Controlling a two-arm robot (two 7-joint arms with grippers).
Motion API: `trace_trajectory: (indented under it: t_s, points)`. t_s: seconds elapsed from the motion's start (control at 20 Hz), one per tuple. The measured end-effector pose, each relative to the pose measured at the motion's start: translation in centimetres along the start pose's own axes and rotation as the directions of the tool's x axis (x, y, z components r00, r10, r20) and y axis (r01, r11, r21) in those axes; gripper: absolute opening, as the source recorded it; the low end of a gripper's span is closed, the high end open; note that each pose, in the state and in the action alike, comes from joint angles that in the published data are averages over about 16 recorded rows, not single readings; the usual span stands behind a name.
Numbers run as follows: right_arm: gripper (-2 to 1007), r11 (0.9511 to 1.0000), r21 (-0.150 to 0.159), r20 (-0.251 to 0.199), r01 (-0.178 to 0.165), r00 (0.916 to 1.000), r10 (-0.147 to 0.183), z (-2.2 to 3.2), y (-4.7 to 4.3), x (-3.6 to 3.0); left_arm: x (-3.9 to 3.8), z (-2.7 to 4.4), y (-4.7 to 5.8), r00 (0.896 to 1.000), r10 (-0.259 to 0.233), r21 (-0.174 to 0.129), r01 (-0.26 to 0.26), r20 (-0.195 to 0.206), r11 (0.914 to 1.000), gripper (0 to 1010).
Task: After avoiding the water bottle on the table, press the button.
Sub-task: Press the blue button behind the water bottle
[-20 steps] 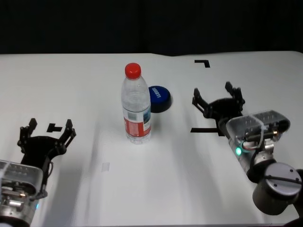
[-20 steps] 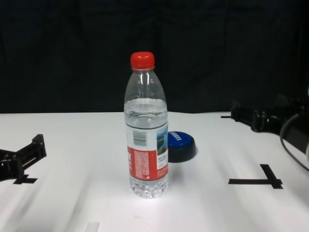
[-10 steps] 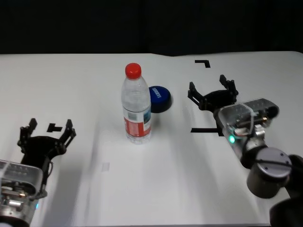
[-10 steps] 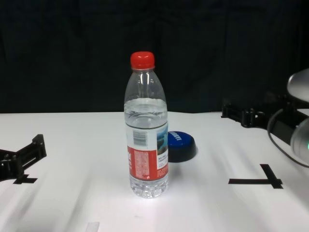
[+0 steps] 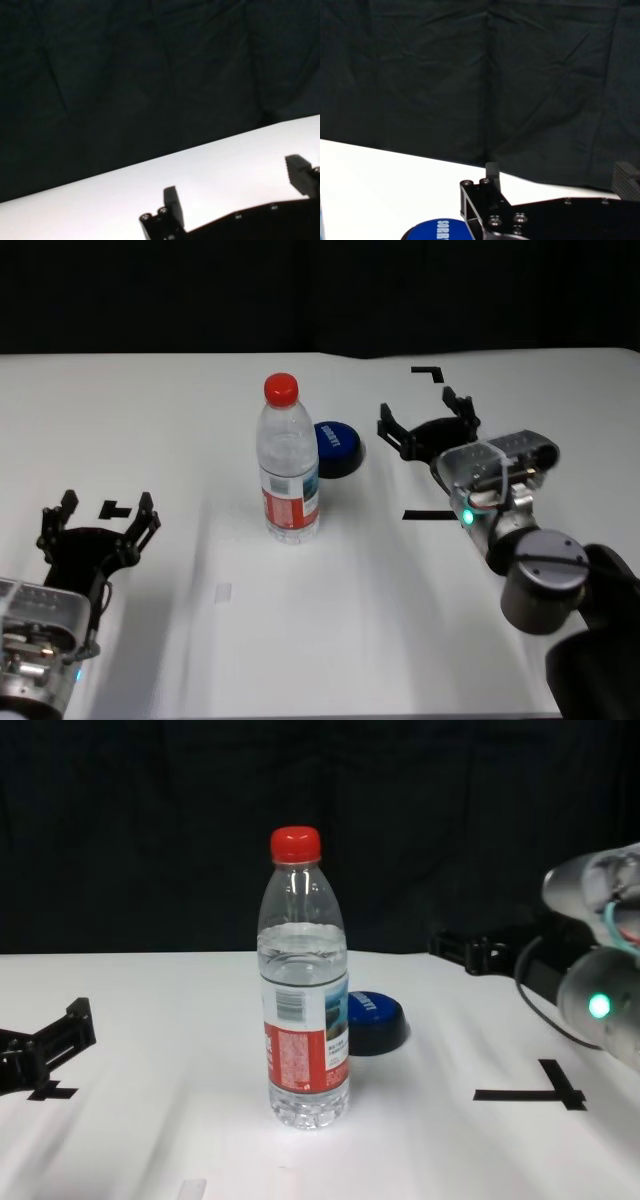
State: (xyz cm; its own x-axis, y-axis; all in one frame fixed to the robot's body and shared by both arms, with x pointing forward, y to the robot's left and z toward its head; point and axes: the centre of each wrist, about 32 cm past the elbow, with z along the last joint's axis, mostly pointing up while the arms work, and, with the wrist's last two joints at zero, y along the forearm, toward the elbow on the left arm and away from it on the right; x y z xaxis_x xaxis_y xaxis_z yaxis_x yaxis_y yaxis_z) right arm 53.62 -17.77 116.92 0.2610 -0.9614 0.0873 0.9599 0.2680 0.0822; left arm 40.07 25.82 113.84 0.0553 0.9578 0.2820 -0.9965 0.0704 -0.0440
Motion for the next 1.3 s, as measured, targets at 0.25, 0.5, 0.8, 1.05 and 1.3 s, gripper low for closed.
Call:
trace_trajectory:
  t_s: [0.25,0.5,0.8,1.05,1.3]
  points:
    - [1003,0.9999,-0.005,0.010,-0.009,0.9999,0.009,-0.14,1.29,-0.32,0.00,0.00,0.0,1.000,0.000,0.000,0.000,0.000,1.0000,1003]
    - [1003,0.9998,-0.013,0.018,-0.014,0.9997,0.014,-0.34,2.44,-0.66,0.00,0.00,0.0,1.000,0.000,0.000,0.000,0.000,1.0000,1003]
    - [1003,0.9995,-0.022,0.024,-0.024,0.9994,0.024,-0.58,3.75,-1.10,0.00,0.00,0.0,1.000,0.000,0.000,0.000,0.000,1.0000,1003]
    - [1003,0.9988,-0.030,0.025,-0.037,0.9990,0.038,-0.72,4.71,-1.52,0.00,0.00,0.0,1.000,0.000,0.000,0.000,0.000,1.0000,1003]
    - [1003,0.9980,-0.039,0.026,-0.051,0.9983,0.052,-0.83,5.58,-1.85,0.00,0.00,0.0,1.000,0.000,0.000,0.000,0.000,1.0000,1003]
